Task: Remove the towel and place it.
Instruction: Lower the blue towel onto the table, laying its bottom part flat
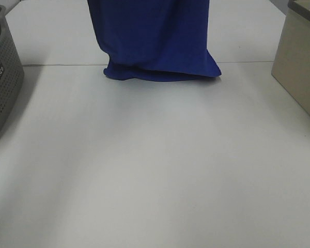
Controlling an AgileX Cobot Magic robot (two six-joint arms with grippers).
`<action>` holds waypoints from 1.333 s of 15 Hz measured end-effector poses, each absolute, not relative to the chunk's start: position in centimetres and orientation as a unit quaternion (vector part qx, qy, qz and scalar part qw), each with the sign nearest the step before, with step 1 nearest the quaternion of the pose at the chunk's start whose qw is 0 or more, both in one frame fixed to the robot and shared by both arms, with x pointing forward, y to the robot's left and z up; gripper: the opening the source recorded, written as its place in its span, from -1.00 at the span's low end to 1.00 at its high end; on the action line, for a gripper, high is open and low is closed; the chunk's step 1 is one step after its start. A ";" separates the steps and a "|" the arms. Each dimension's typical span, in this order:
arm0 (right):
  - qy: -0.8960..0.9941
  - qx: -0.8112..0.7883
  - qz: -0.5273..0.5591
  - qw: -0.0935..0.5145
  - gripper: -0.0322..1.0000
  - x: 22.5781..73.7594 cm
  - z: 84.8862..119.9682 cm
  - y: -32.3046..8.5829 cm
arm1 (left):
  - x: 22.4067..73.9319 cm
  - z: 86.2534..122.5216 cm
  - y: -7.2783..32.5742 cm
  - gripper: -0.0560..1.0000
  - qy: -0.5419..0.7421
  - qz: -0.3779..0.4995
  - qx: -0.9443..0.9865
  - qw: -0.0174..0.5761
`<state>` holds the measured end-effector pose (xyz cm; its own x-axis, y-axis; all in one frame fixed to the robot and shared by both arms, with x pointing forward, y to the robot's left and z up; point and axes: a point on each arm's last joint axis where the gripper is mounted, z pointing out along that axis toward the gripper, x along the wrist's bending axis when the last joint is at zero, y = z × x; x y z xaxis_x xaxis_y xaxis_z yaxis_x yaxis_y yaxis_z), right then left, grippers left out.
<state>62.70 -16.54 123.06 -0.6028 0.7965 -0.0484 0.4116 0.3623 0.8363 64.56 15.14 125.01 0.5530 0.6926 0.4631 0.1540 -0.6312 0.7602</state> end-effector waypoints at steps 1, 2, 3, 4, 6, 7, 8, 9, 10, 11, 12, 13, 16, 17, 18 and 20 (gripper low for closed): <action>0.800 0.379 0.413 0.214 -0.90 61.8 123.4 -16.6 | 63.6 125.2 15.4 -0.89 0.268 0.373 0.824 0.331; 0.809 0.377 0.407 0.196 -0.90 61.0 123.6 -16.6 | 62.8 125.4 15.6 -0.89 0.276 0.353 0.832 0.326; 0.813 0.378 0.404 0.180 -0.90 60.3 123.9 -16.6 | 62.1 125.8 15.8 -0.89 0.285 0.339 0.835 0.328; 0.816 0.379 0.402 0.169 -0.90 59.8 124.1 -16.7 | 61.6 126.2 15.9 -0.89 0.292 0.337 0.831 0.333; 0.822 0.378 0.400 0.148 -0.90 58.4 124.8 -16.8 | 60.9 127.1 16.2 -0.89 0.310 0.335 0.819 0.348; 0.822 0.381 0.401 0.138 -0.90 57.5 125.3 -16.9 | 60.3 127.7 16.4 -0.89 0.315 0.337 0.813 0.354; 0.821 0.380 0.404 0.136 -0.90 57.2 125.6 -17.0 | 59.9 128.1 16.3 -0.89 0.313 0.339 0.812 0.358; 0.817 0.384 0.408 0.136 -0.90 56.8 126.0 -17.1 | 59.3 128.5 16.0 -0.89 0.307 0.341 0.811 0.362; 0.815 0.386 0.410 0.137 -0.90 56.3 126.3 -17.2 | 58.6 128.8 15.3 -0.89 0.296 0.341 0.813 0.368; 0.813 0.388 0.412 0.137 -0.90 55.8 126.6 -17.3 | 57.9 129.1 14.5 -0.89 0.284 0.342 0.816 0.369; 0.812 0.390 0.412 0.136 -0.90 55.6 126.7 -17.4 | 57.6 129.1 14.2 -0.89 0.280 0.343 0.818 0.367; 0.810 0.393 0.414 0.135 -0.90 55.0 126.9 -17.6 | 57.0 129.1 13.5 -0.89 0.272 0.346 0.823 0.360; 0.807 0.394 0.418 0.137 -0.90 53.4 127.6 -18.0 | 56.1 128.7 12.2 -0.89 0.282 0.336 0.827 0.353; 0.806 0.394 0.419 0.137 -0.90 52.9 127.7 -18.1 | 55.9 128.6 12.2 -0.89 0.290 0.330 0.826 0.354; 0.806 0.397 0.419 0.132 -0.90 52.5 127.6 -18.2 | 55.6 128.5 12.3 -0.89 0.300 0.323 0.824 0.354; 0.808 0.408 0.408 0.115 -0.90 51.7 126.7 -18.4 | 54.8 128.0 12.7 -0.89 0.313 0.306 0.828 0.350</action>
